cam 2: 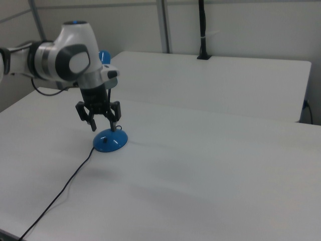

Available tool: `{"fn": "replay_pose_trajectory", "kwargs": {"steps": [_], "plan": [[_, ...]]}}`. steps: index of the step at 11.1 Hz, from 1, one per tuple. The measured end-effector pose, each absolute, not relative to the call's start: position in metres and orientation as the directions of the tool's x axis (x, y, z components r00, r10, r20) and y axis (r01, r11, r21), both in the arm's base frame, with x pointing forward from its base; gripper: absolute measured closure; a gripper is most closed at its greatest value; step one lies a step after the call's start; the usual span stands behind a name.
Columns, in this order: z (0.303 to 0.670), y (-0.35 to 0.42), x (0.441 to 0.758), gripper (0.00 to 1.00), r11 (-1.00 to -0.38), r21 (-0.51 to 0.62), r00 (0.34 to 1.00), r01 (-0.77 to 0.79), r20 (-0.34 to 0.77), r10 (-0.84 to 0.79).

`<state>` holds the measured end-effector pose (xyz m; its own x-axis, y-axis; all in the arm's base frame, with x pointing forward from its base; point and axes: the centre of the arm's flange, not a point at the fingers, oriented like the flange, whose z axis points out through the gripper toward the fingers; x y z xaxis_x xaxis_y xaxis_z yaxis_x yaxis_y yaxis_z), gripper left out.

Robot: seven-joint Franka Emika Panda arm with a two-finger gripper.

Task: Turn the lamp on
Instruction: 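Move the gripper down toward the switch on the blue lamp base, then press the switch on the lamp base with the gripper fingers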

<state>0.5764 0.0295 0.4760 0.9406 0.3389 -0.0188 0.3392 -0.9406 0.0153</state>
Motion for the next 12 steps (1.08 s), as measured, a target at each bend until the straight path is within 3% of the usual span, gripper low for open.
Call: {"fn": "replay_pose_trajectory", "kwargs": {"steps": [5,7,12], "plan": [[0.397,0.099,0.59,0.98,-0.986,-0.012,0.968,0.167,0.193,0.161],[0.379,0.116,0.6,0.99,-0.99,-0.038,0.958,0.137,0.258,0.122],[0.351,0.121,0.61,0.99,-0.99,-0.057,0.951,0.127,0.291,0.105]]}}
